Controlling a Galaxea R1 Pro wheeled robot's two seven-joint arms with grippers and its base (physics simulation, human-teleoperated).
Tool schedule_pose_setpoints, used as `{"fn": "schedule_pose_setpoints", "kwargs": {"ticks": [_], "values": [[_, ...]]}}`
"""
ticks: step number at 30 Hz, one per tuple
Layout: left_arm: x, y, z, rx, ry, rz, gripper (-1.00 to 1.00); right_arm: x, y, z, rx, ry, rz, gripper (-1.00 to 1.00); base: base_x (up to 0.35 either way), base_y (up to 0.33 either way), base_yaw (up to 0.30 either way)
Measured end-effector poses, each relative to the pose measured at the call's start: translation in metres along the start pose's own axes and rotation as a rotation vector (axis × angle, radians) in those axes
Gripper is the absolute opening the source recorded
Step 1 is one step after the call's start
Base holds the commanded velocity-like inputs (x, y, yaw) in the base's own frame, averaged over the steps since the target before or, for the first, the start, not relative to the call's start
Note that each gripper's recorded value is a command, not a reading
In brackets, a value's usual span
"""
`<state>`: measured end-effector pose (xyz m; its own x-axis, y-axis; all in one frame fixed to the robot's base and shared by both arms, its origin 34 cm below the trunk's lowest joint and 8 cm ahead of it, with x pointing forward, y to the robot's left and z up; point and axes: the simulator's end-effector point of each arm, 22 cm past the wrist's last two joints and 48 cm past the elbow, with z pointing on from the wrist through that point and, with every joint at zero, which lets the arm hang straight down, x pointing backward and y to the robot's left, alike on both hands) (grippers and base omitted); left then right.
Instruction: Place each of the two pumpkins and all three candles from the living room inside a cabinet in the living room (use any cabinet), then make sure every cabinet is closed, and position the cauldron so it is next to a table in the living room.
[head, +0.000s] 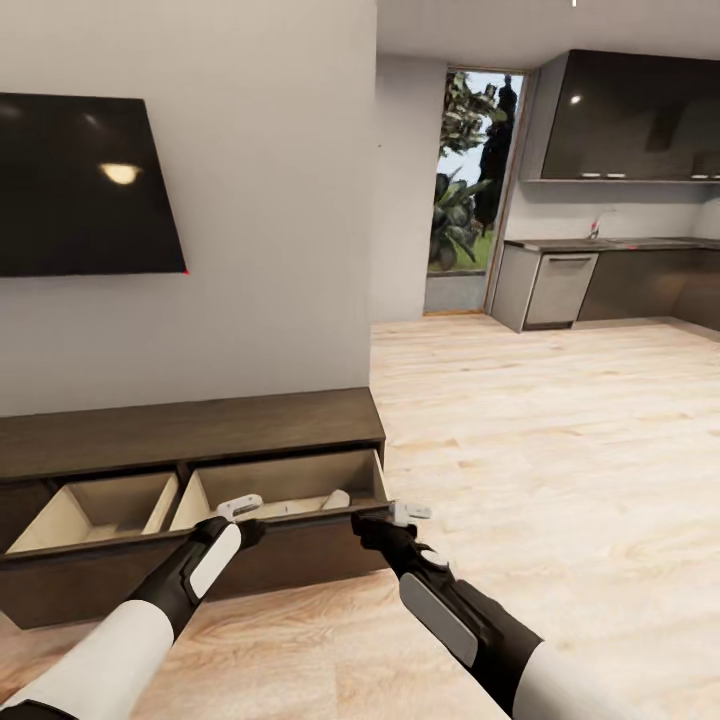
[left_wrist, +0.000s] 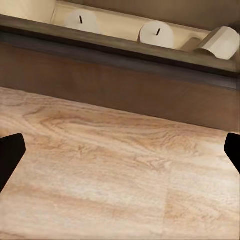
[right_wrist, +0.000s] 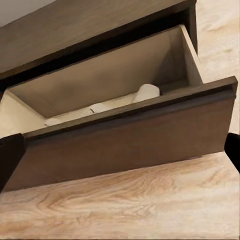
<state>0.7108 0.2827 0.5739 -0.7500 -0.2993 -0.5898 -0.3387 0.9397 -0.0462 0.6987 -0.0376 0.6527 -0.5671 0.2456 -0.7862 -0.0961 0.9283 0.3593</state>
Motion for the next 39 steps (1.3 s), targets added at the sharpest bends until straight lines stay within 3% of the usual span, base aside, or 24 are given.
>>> {"fn": "schedule_pose_setpoints", "kwargs": {"ticks": [5, 8, 21, 30, 39], "values": [[-0.007, -0.001, -0.007, 0.000, 0.001, -0.002, 1.00, 0.016, 0.012, 0.005, 0.034, 0.045, -0.065, 1.00, -0.241, 0.026, 0.000], [-0.011, -0.001, -0.011, -0.001, 0.001, -0.002, 1.00, 0.014, 0.014, 0.004, 0.041, 0.049, -0.079, 1.00, -0.324, 0.067, 0.000], [-0.027, 0.002, -0.027, -0.007, 0.003, -0.004, 1.00, -0.004, 0.022, -0.006, 0.045, 0.056, -0.088, 1.00, -0.338, 0.055, 0.000], [-0.032, 0.015, -0.024, -0.022, -0.013, 0.000, 1.00, -0.001, 0.021, -0.005, 0.045, 0.058, -0.091, 1.00, -0.311, 0.001, 0.000], [-0.022, 0.019, -0.012, -0.026, -0.018, -0.001, 1.00, 0.012, 0.016, 0.002, 0.042, 0.052, -0.091, 1.00, -0.055, 0.000, 0.000]]}}
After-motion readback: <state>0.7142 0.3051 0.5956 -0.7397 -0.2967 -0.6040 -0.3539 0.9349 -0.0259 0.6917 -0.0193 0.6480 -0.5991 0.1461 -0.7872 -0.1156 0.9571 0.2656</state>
